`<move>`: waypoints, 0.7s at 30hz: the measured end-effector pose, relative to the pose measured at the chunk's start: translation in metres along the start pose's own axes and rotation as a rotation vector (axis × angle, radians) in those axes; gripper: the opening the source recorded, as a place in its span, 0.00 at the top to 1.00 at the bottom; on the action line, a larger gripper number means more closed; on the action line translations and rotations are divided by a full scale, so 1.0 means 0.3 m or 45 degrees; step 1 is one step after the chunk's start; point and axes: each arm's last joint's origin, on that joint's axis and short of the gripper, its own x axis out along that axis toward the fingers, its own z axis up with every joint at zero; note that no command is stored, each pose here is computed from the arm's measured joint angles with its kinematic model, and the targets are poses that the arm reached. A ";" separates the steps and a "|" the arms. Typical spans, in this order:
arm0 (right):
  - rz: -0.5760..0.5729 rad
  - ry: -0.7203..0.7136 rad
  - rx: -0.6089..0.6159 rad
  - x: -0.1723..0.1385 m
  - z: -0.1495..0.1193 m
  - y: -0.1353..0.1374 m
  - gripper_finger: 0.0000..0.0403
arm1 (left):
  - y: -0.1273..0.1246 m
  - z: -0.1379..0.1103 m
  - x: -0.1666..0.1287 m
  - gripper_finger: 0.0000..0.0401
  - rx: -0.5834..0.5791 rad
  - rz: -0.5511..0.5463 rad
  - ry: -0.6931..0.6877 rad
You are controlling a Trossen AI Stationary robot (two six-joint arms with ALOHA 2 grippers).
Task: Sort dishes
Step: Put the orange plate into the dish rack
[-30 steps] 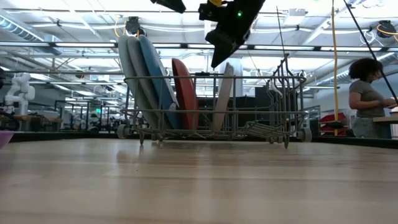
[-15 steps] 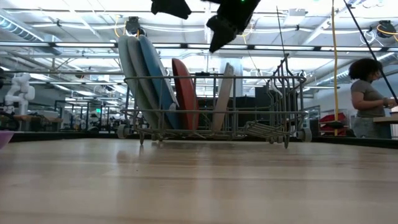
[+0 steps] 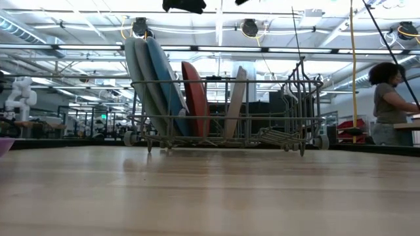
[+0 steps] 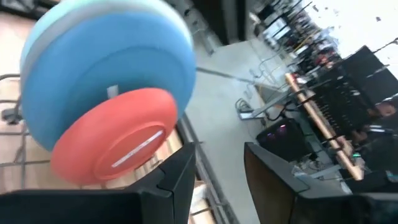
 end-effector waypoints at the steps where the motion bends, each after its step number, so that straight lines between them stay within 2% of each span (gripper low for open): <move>1: -0.013 -0.012 0.005 -0.016 0.003 -0.011 0.67 | 0.000 0.000 0.000 0.65 0.000 0.000 -0.002; 5: -0.007 -0.073 0.049 -0.078 0.007 -0.057 0.67 | 0.000 0.001 0.000 0.65 -0.001 0.001 -0.006; 9: 0.000 -0.113 0.096 -0.112 -0.028 -0.085 0.67 | -0.006 -0.013 0.017 0.65 -0.043 -0.038 -0.023; 16: -0.012 -0.208 0.250 -0.136 -0.158 -0.112 0.67 | -0.045 -0.103 0.094 0.65 -0.127 -0.075 -0.036; 19: -0.013 -0.241 0.315 -0.142 -0.219 -0.113 0.67 | -0.060 -0.108 0.098 0.65 -0.152 -0.077 -0.072; 21: -0.029 -0.256 0.356 -0.145 -0.256 -0.107 0.67 | -0.064 -0.100 0.079 0.65 -0.153 -0.029 -0.093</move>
